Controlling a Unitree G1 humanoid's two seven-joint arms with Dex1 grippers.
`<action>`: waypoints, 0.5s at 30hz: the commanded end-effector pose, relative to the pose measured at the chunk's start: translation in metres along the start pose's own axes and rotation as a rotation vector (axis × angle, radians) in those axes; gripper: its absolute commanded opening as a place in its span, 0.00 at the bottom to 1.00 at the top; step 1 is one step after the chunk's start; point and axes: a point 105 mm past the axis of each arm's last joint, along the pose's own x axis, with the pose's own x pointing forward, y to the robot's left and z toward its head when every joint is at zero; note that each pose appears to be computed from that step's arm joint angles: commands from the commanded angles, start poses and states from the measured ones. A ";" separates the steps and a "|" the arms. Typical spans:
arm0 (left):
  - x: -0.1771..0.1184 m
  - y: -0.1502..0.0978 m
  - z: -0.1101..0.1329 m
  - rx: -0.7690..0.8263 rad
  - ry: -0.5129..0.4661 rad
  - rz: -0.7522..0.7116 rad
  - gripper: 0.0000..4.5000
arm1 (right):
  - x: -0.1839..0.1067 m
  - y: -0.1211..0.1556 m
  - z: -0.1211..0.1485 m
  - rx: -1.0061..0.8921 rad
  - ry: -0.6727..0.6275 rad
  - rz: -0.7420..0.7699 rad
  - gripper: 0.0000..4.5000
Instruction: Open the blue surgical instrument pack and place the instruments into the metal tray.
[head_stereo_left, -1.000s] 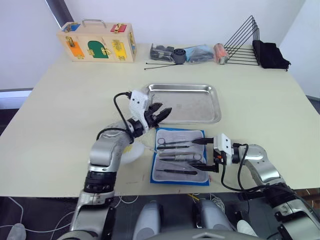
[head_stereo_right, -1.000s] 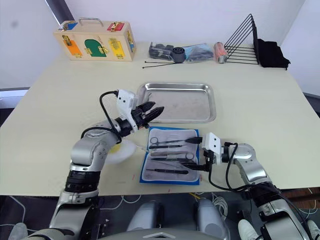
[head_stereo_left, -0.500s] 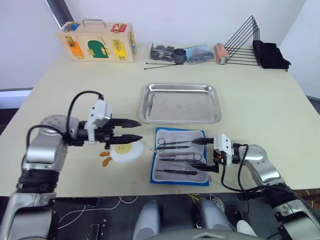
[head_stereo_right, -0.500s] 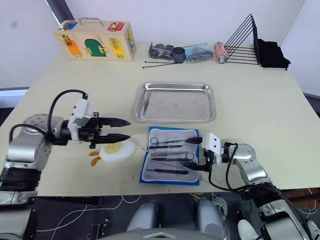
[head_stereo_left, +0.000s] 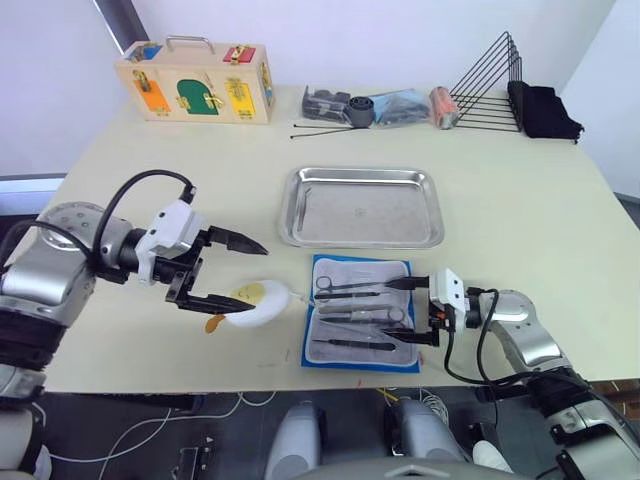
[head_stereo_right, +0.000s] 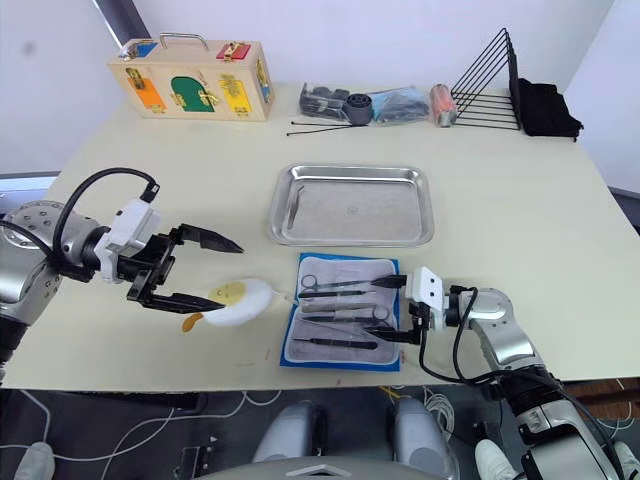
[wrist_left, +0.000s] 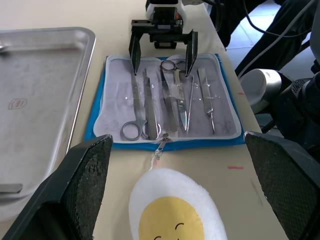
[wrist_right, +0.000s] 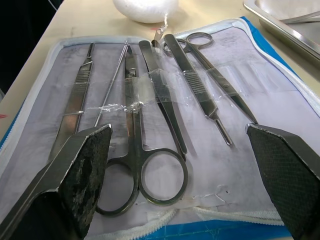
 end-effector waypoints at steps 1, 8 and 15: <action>-0.003 -0.003 0.009 0.047 -0.013 -0.055 0.99 | -0.010 0.021 -0.039 0.107 0.126 0.075 1.00; -0.001 0.002 0.011 0.051 -0.025 -0.061 0.99 | -0.017 0.020 -0.040 0.084 0.143 0.118 1.00; 0.011 0.011 0.011 0.090 -0.036 -0.071 0.99 | -0.017 0.020 -0.042 0.092 0.147 0.115 1.00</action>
